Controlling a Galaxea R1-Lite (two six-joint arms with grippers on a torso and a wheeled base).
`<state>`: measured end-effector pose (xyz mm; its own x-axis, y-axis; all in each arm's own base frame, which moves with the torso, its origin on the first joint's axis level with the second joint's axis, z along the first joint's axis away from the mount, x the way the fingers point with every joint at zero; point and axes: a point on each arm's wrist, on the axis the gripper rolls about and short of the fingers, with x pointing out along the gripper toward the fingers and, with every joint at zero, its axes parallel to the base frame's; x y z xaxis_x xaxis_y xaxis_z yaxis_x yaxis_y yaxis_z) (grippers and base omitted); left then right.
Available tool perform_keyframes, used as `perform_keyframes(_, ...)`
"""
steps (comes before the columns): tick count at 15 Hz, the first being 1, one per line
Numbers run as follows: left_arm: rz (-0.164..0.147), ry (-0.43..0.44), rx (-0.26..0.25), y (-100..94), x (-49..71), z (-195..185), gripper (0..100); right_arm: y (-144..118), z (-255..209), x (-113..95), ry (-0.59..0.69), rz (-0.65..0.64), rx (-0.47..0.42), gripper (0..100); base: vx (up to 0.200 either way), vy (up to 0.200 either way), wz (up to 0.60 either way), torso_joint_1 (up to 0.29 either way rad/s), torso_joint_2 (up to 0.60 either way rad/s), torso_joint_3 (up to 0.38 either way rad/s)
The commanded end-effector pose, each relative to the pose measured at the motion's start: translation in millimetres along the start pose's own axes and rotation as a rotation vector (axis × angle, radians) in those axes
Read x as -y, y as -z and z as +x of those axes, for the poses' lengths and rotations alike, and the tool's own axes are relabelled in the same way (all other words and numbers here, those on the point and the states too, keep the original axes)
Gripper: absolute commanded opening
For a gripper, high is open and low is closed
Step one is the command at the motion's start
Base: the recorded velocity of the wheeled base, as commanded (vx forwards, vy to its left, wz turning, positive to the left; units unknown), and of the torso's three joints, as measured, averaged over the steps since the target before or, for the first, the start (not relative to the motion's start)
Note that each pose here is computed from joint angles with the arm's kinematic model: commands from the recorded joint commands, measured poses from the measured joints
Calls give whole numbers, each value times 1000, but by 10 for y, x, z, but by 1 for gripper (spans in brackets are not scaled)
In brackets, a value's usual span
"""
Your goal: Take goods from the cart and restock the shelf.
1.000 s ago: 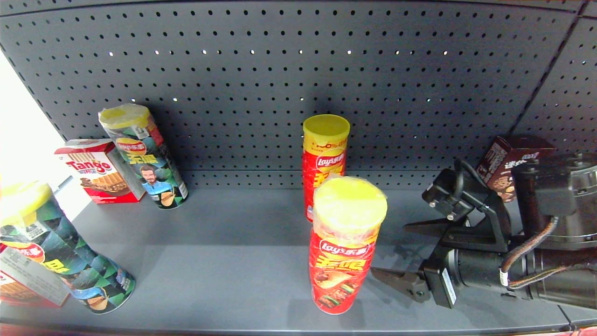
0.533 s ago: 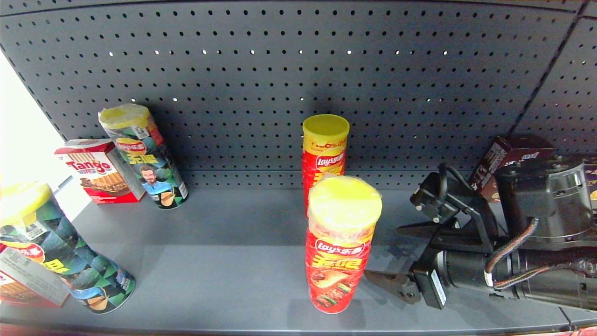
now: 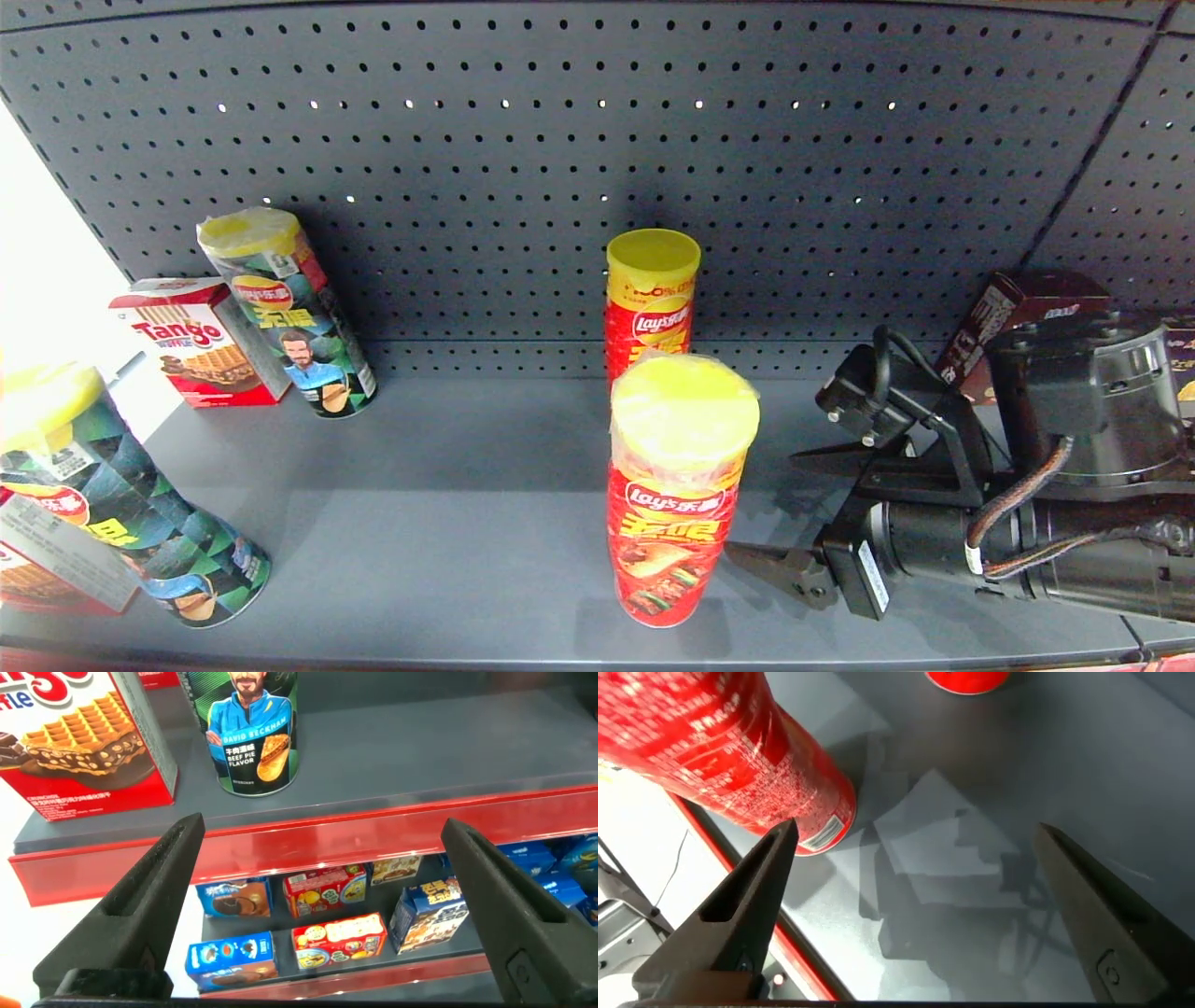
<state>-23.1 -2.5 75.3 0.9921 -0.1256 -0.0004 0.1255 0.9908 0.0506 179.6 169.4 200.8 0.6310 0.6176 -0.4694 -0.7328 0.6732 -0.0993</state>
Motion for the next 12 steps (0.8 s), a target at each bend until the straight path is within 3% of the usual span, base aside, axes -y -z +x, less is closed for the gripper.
perform_keyframes(1, 0, 0, -1, 0, 0, 1, 100, 9, 33, -12, -4, -3, -9, 100, 0, 0, 0, 0, 0, 0)
perform_keyframes(12, 0, 0, -1, 0, 0, 1, 100, 19, 48, -10, -5, -2, -9, 100, 0, 0, 0, 0, 0, 0)
